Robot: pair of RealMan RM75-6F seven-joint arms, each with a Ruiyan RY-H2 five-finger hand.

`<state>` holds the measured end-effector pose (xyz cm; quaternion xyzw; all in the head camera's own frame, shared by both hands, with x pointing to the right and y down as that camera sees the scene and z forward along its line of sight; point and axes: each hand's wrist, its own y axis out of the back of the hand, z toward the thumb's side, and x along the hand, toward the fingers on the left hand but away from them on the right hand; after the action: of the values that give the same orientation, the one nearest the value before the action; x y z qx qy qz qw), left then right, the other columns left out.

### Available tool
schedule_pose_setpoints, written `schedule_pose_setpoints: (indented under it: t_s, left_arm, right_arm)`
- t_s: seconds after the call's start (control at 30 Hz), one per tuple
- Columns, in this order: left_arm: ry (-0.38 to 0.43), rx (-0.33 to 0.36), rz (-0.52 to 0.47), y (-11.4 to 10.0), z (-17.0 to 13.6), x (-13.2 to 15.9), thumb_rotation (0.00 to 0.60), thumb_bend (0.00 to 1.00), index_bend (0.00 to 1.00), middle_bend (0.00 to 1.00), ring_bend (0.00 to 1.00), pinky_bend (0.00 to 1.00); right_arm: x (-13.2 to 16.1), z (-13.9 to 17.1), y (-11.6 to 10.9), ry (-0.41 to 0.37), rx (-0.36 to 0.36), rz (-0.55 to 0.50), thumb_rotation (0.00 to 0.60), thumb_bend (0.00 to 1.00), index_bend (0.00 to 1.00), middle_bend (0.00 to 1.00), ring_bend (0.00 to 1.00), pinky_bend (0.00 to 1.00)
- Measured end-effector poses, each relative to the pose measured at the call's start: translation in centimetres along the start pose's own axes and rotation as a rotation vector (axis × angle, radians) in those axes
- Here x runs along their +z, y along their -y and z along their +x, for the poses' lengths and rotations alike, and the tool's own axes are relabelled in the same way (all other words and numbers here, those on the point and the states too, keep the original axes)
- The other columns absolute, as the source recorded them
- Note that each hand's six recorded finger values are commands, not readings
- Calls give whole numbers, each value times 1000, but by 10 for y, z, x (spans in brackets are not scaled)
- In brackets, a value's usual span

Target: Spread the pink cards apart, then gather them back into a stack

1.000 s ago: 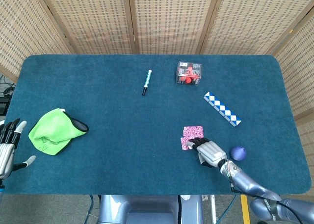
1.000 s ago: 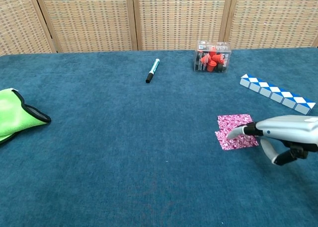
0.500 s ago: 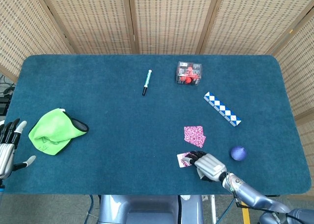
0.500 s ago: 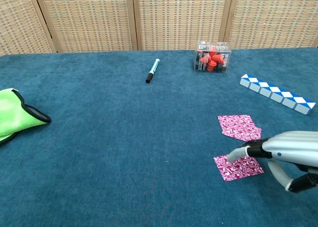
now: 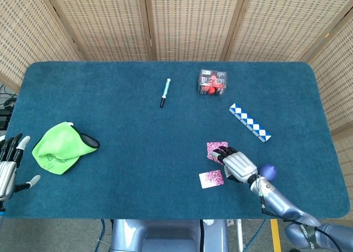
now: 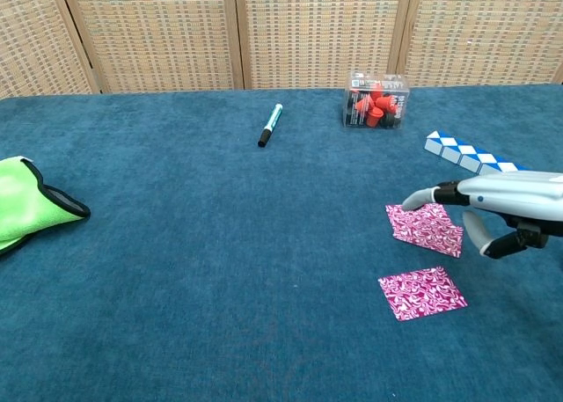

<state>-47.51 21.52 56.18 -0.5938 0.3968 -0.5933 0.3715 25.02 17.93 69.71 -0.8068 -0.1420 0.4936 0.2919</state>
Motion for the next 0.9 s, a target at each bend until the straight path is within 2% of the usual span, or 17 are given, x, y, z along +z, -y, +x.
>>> schedule_pose_setpoints:
  t_s: [0.33,0.9]
  left_arm:
    - [0,0,0,0,0,0,600,0,0,0,0,0]
    - [0,-3,-1,0,0,0,600,0,0,0,0,0]
  right_arm:
    - [10,-8,17,3,79,41,600,1000,101,121,70,117]
    - [61,-20,21,-72,105,29,600,1000,101,121,70,117]
